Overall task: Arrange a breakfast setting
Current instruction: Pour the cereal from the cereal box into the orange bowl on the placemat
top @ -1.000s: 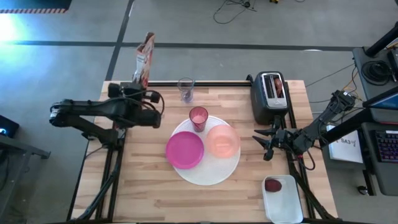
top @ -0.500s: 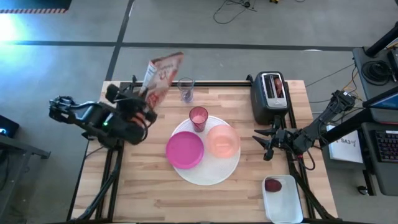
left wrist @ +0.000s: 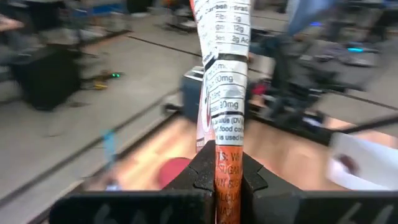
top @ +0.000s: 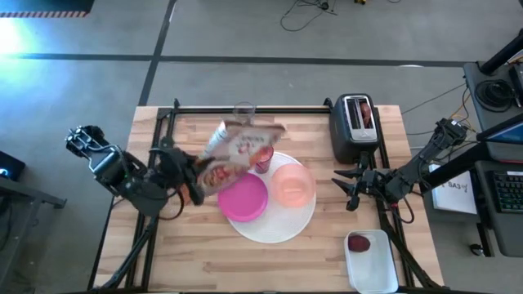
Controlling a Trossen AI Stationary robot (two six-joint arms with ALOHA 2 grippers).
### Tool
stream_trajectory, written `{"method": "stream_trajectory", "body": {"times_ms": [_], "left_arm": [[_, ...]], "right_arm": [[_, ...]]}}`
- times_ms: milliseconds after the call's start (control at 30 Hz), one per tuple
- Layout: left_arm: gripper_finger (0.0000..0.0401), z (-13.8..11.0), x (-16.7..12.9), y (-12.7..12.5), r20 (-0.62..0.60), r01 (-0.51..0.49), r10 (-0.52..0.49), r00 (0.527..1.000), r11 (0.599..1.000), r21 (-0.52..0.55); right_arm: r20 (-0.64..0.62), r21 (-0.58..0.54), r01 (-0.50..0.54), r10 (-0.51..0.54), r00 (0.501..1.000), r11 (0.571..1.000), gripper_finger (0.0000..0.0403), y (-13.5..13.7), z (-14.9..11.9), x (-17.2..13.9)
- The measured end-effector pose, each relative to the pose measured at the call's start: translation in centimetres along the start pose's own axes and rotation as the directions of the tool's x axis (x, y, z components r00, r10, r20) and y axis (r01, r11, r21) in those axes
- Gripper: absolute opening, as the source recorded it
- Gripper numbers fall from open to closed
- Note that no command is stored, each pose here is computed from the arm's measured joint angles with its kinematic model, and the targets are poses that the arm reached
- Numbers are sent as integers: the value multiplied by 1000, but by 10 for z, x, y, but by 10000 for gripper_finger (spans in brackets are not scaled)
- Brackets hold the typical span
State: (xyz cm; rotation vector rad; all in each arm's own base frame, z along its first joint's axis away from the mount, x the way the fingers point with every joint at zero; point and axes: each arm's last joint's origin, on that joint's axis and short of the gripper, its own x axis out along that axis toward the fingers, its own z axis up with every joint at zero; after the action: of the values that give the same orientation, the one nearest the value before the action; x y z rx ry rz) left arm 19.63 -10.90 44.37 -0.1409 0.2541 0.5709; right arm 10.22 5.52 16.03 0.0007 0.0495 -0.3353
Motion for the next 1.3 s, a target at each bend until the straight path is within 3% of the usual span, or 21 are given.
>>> {"method": "stream_trajectory", "body": {"times_ms": [167, 433, 667, 867, 1133, 1300], "left_arm": [[0, -5, 8, -23, -79, 154, -153, 985, 988, 9], [0, -1, 11, -37, -152, 228, -233, 961, 972, -50], [0, 6, 24, -38, -333, 160, -188, 924, 981, -111], [0, 16, 47, -42, -465, 110, -135, 875, 991, -80], [0, 19, 78, -56, -627, 95, -81, 775, 995, -11], [0, 18, 89, -68, -660, 167, -133, 739, 986, -12]], "right_arm": [[0, 0, 0, 0, 1000, 1000, 128, 0, 0, 0], [0, 0, 1, -1, 1000, 1000, 128, 0, 0, 0], [0, -1, 0, 0, 1000, 1000, 128, 0, 0, 0], [0, -1, 0, 0, 1000, 1000, 128, 0, 0, 0], [0, 0, 0, 0, 1000, 1000, 128, 0, 0, 0], [0, -1, 0, 0, 1000, 1000, 128, 0, 0, 0]]}}
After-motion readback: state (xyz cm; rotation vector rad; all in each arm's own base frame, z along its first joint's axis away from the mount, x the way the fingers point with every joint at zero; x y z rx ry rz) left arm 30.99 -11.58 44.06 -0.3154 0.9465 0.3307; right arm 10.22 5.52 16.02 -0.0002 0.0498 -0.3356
